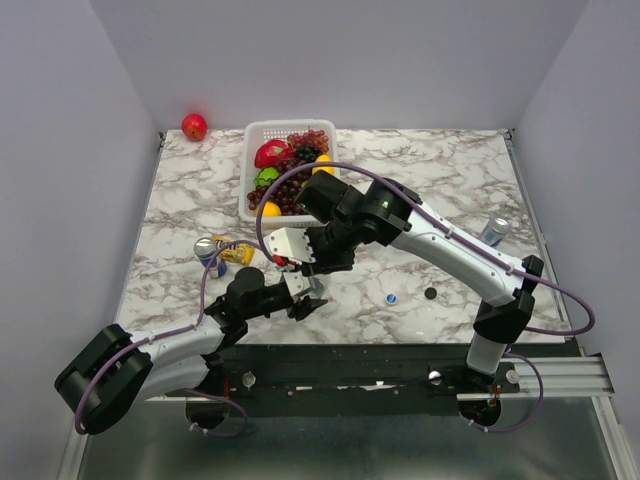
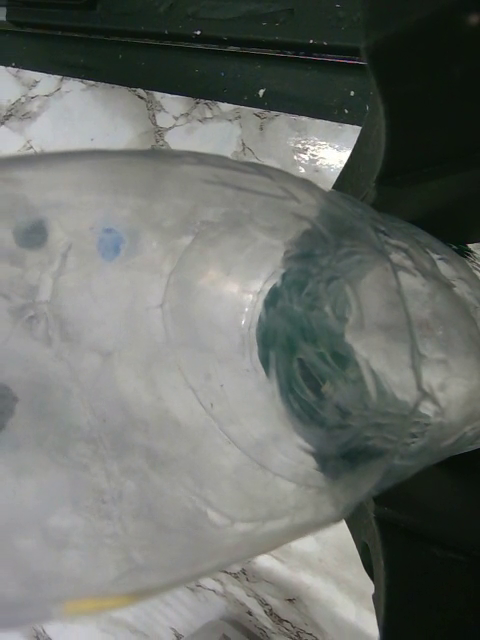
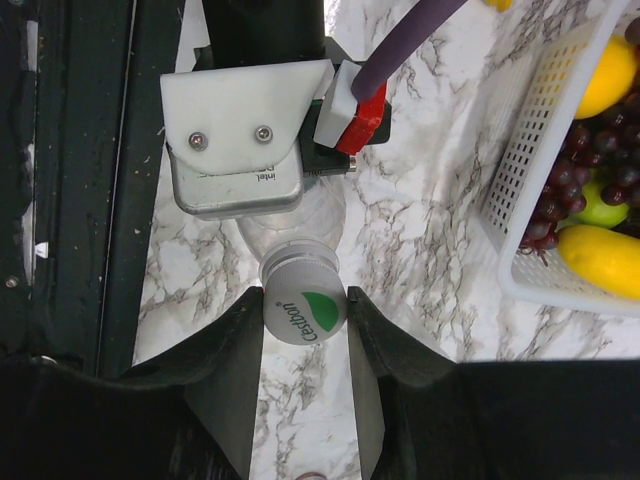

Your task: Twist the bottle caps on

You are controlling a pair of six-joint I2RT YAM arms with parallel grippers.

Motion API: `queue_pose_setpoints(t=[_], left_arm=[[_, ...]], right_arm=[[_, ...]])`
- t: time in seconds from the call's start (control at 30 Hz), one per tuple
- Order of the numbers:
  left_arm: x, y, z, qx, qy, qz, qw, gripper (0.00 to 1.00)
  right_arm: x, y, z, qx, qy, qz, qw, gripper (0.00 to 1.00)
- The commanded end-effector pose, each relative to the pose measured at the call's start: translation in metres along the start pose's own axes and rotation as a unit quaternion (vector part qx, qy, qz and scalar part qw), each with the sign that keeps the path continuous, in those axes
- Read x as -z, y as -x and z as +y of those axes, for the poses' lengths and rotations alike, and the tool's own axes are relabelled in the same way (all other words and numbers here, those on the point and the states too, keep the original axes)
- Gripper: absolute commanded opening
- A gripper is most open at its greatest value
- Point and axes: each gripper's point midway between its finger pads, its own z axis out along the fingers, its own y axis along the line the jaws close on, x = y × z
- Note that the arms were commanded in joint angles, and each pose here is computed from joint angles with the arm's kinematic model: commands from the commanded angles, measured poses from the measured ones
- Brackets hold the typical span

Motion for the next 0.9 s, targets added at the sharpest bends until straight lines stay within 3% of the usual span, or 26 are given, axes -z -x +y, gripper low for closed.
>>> queue_pose_setpoints(t=[0.0,0.33,0.87], left_arm=[[-0.005,0.031,0.005,-0.023,0.004,-0.045,0.999,0.0],[-0.004,0.03,0.006,-0.031,0.007,-0.047,0.998,0.0],[-0.001,0.044,0.006,-0.048,0.012,-0.079,0.996,0.0]], right_arm=[[-0.003,-0.001,-0.015,-0.004,-0.023,0.009,1.0,0.44],[-0.001,-0.013,-0.023,-0.002,-0.048,0.035,0.998,0.41],[0.002,-0.003,-0.028,-0.095,-0.044,-0.02,0.994,0.4]])
